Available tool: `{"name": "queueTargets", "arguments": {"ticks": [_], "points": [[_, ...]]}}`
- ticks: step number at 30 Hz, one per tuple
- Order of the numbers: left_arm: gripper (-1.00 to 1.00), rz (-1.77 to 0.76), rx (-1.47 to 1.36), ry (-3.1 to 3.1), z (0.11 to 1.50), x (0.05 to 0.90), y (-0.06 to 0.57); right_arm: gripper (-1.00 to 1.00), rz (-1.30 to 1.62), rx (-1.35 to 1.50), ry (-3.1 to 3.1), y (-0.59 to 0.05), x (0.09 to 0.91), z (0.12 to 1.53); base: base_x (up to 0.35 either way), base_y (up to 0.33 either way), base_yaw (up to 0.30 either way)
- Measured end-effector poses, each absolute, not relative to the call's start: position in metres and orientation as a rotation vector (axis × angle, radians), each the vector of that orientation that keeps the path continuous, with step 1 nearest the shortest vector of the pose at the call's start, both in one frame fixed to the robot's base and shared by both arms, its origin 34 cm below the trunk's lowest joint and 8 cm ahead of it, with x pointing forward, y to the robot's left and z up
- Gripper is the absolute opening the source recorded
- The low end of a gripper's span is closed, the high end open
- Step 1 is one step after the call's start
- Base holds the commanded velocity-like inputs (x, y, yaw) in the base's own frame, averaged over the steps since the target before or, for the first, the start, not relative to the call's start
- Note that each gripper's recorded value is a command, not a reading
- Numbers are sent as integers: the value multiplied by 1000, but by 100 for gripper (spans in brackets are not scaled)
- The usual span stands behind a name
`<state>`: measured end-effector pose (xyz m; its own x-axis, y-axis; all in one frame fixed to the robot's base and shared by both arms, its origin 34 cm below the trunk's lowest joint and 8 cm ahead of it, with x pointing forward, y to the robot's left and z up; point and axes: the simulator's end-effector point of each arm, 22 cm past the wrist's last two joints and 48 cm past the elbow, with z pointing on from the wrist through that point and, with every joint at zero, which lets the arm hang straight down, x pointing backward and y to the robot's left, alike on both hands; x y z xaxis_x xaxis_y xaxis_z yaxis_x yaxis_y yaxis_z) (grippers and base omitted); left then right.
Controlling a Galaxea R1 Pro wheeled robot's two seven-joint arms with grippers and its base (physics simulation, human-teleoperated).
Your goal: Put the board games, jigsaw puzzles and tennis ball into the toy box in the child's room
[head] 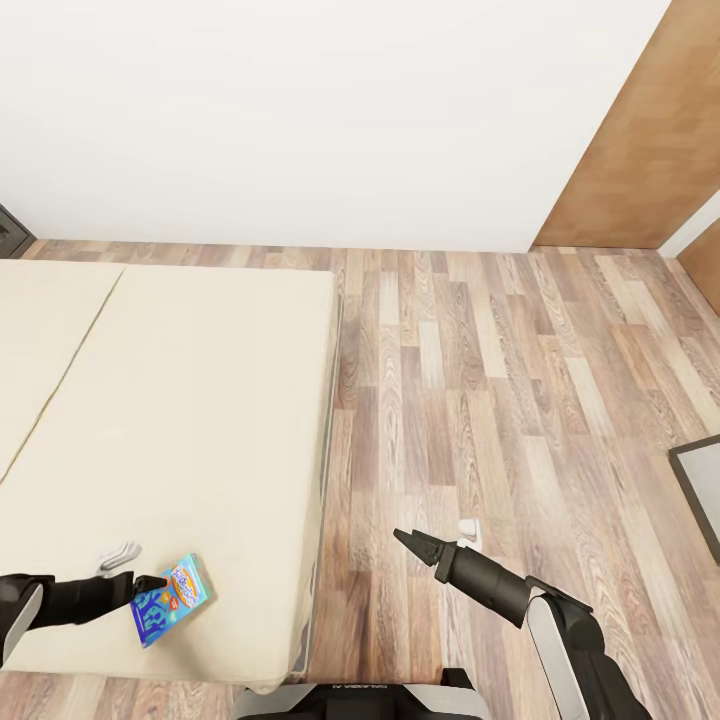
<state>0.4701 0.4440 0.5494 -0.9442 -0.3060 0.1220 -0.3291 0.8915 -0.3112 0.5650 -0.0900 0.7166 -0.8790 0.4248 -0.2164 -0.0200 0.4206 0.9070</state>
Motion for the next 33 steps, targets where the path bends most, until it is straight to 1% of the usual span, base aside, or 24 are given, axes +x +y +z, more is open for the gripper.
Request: {"name": "queueTargets", "arguments": {"ticks": [33], "points": [[100, 502, 509, -2958, 541, 458, 444, 100, 1458, 362, 2279, -90, 561, 708, 0, 0, 0]]}}
